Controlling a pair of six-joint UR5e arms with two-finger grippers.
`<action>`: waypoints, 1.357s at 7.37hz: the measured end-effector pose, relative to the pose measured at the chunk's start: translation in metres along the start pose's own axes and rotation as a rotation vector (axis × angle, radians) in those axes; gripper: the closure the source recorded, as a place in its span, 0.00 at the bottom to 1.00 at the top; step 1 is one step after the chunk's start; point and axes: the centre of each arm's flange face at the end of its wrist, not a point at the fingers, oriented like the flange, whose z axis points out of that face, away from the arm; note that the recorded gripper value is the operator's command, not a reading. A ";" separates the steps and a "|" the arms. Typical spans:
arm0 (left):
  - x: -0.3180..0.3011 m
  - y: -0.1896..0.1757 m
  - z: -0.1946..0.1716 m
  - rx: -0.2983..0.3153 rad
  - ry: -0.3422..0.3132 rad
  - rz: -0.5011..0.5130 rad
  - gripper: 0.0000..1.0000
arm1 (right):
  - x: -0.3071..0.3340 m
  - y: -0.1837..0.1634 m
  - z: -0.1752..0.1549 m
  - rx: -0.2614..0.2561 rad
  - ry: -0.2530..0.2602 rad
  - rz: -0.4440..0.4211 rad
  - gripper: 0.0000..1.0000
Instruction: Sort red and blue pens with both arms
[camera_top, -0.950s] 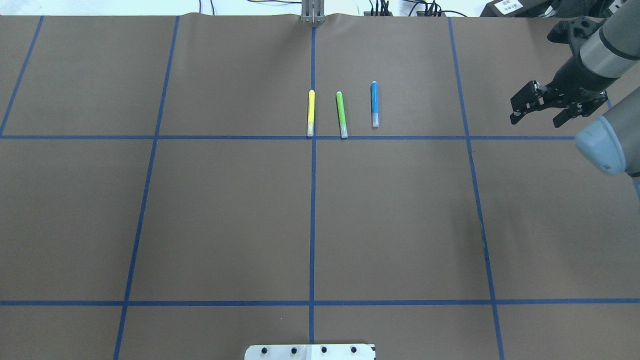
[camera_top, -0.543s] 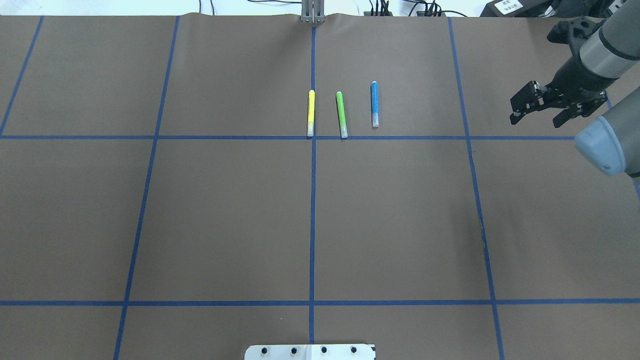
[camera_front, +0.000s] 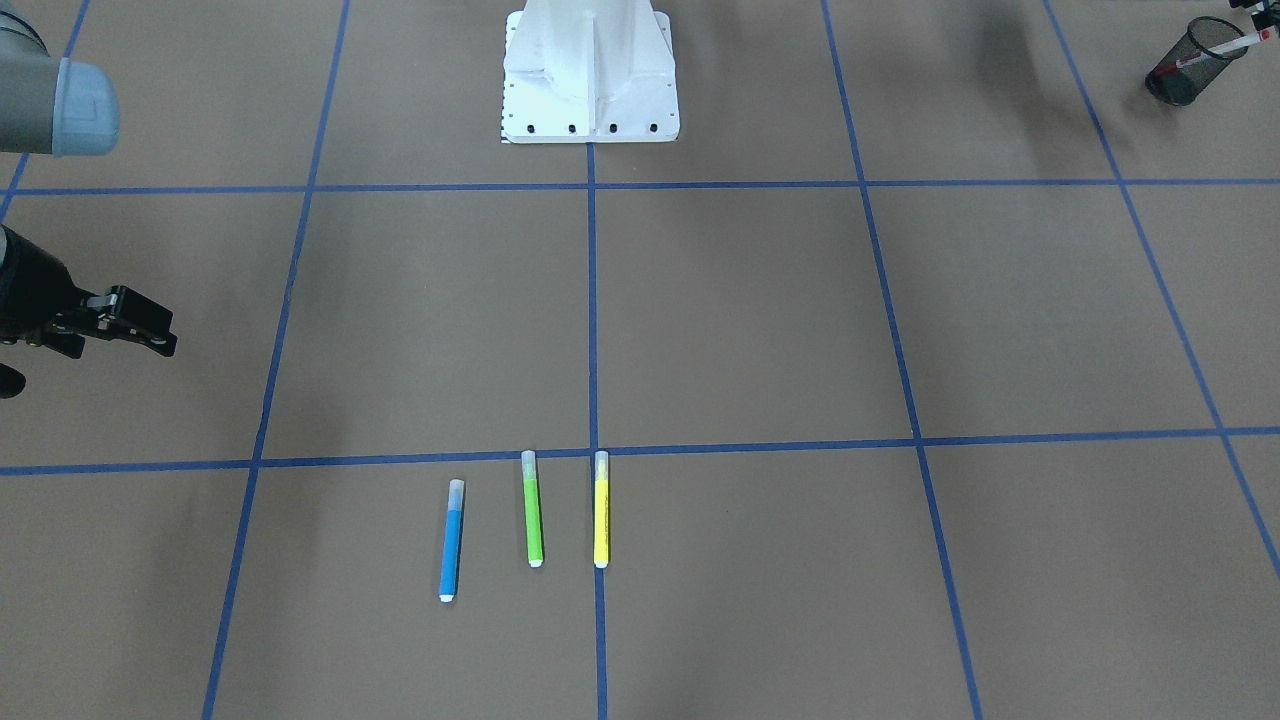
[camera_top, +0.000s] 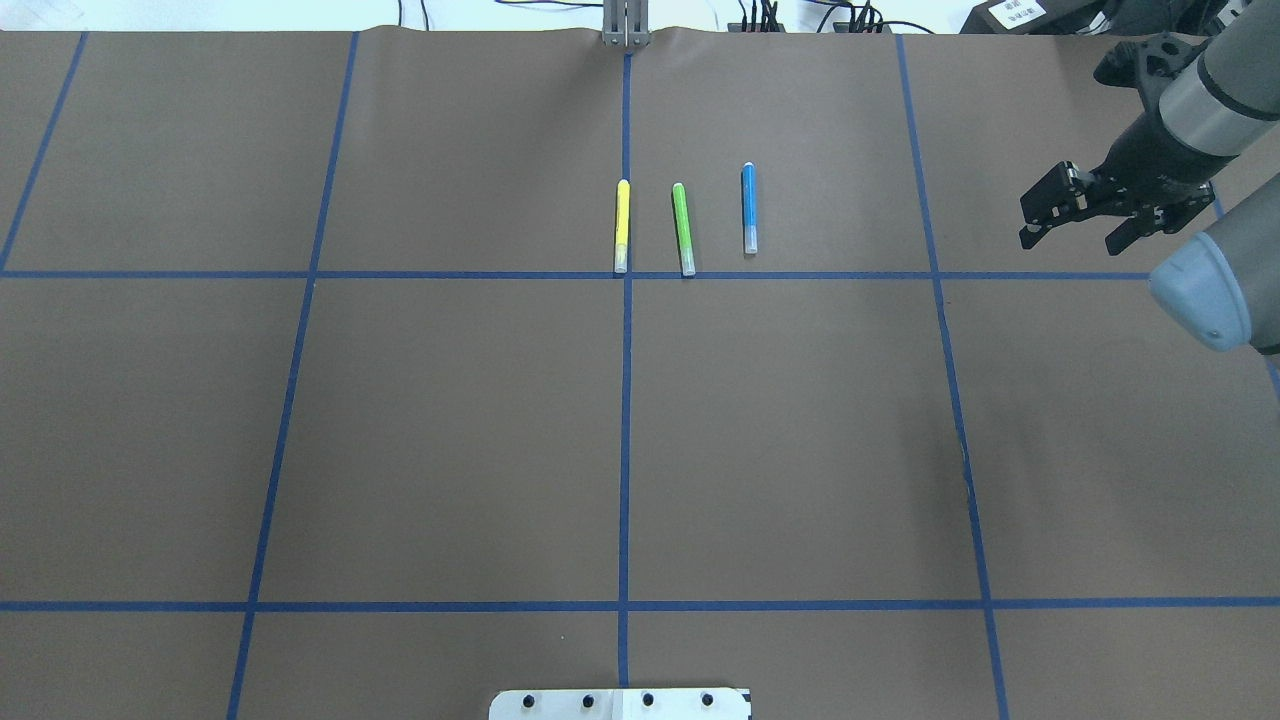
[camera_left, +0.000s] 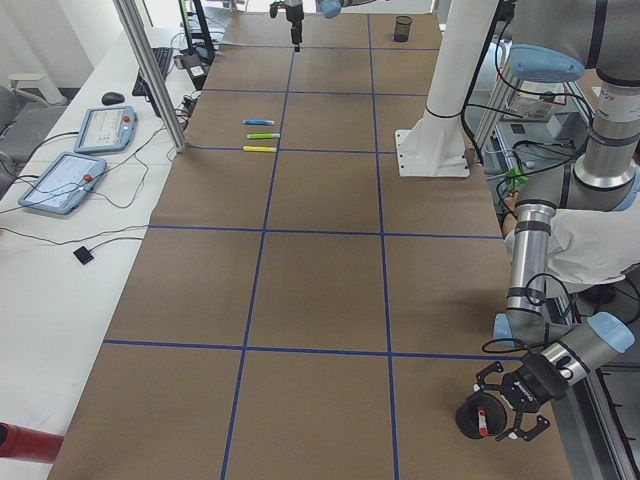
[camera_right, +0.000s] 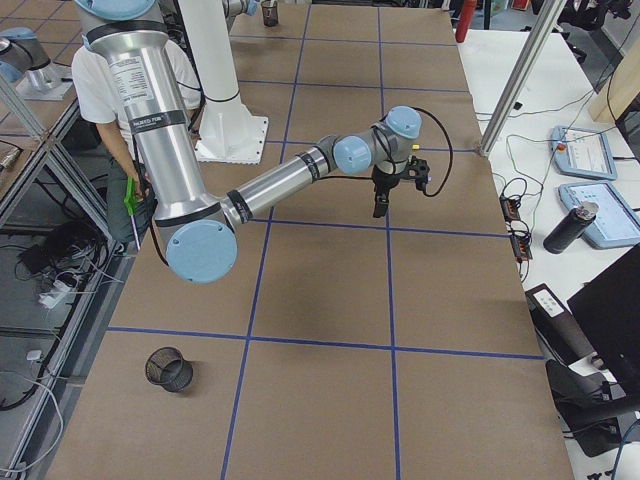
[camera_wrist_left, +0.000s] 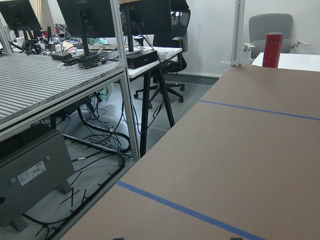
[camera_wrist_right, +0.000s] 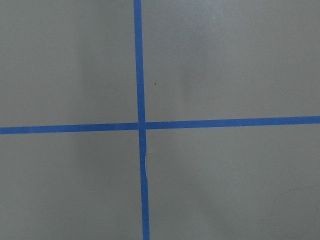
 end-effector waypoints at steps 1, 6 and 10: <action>-0.003 -0.022 0.004 -0.010 0.010 -0.009 0.09 | 0.000 0.000 -0.001 0.001 -0.001 0.001 0.00; -0.039 -0.131 0.047 -0.098 0.011 0.001 0.09 | -0.005 0.003 -0.002 0.003 -0.005 0.013 0.00; -0.035 -0.199 0.103 -0.276 0.075 0.079 0.08 | -0.004 0.003 -0.001 0.002 -0.004 0.016 0.00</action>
